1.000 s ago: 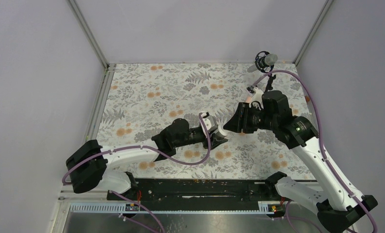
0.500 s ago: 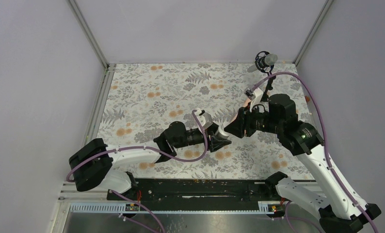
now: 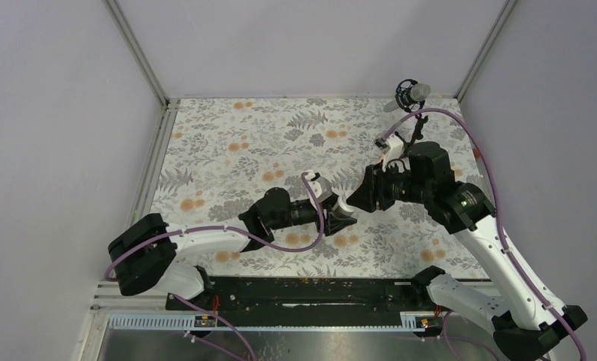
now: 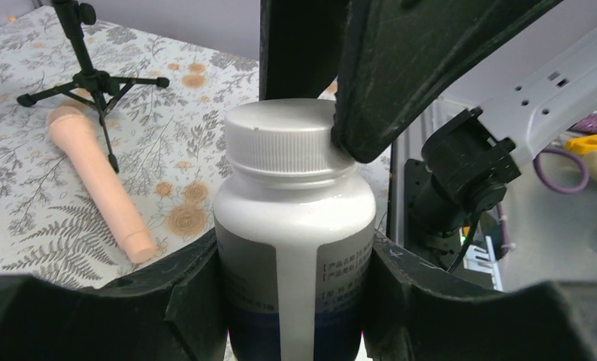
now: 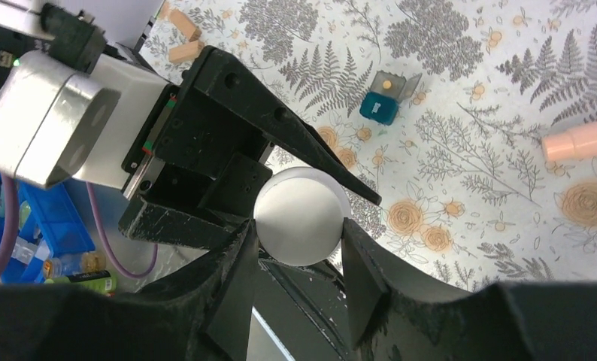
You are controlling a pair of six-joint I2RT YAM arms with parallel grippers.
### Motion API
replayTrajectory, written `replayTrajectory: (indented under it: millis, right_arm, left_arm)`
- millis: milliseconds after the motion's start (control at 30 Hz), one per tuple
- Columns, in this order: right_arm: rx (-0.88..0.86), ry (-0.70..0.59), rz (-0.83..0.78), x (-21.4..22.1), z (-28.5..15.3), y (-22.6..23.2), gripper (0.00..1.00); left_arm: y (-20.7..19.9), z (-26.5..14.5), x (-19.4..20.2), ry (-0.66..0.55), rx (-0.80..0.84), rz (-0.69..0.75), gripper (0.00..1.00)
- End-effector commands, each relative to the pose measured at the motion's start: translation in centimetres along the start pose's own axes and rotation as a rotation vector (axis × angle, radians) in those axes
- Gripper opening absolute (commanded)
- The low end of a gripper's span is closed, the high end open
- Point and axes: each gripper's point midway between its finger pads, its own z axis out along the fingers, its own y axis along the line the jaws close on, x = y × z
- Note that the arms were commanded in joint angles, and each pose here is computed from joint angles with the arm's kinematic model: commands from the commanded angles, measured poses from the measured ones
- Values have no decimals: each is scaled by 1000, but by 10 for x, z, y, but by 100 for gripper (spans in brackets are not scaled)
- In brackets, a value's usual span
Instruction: Sort the pills into containers
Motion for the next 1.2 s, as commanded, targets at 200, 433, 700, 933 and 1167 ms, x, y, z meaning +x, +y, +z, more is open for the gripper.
replayTrajectory:
  millis: [200,433,700,933,1167]
  right_arm:
    - [110,-55,64,-18,-9,-7,78]
    - [23,-90,15,-33,-19,15,99]
    - [-47,12,-89,-14,-25,24,86]
    - [-36,73,-101,-8,-19,18,66]
    - [-44,101,-89,-4,-13,16,64]
  left_arm:
    - [-9,7,-38,-129,43,109,0]
    - [-7,8,-27,-111,37,89,0]
    - [-12,6,-26,-85,69,122,0]
    - [-17,2,-29,-79,96,161,0]
    - [-22,2,-31,-73,126,184,0]
